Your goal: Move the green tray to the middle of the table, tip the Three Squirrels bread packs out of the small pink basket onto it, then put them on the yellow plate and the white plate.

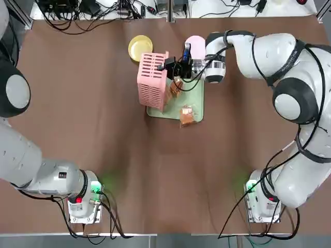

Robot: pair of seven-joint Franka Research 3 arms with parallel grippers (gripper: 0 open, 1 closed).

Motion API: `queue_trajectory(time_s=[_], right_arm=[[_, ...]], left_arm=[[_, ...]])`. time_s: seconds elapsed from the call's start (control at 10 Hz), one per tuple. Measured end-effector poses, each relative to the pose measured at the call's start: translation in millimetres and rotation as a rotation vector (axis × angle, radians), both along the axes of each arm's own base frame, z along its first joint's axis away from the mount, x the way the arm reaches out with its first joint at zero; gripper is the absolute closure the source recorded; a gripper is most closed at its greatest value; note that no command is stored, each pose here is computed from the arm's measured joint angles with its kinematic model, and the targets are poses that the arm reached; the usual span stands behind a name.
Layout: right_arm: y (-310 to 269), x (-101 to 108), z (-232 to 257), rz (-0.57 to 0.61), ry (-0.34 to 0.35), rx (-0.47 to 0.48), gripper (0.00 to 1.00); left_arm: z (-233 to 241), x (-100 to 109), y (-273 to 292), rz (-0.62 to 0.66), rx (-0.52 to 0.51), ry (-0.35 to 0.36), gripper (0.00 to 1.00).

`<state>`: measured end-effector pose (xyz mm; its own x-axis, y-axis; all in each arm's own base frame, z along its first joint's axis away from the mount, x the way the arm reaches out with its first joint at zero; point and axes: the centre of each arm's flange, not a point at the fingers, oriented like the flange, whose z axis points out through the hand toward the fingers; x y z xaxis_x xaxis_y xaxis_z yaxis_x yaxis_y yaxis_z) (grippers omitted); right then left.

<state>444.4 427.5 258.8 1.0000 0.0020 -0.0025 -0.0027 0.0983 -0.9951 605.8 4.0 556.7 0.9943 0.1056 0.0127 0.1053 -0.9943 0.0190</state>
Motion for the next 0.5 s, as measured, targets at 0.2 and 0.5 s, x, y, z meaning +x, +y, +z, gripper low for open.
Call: queue_trajectory(time_s=[0.2,0.5], right_arm=[[-2.7,2.6,0.0,-0.006,0.0,0.0,0.93],[-9.4,4.1,-2.2,-0.007,0.008,0.016,0.93]], left_arm=[[-0.3,0.0,-0.3,-0.001,0.0,0.0,0.0],[-0.2,0.1,-0.6,-0.001,0.0,-0.001,0.0]])
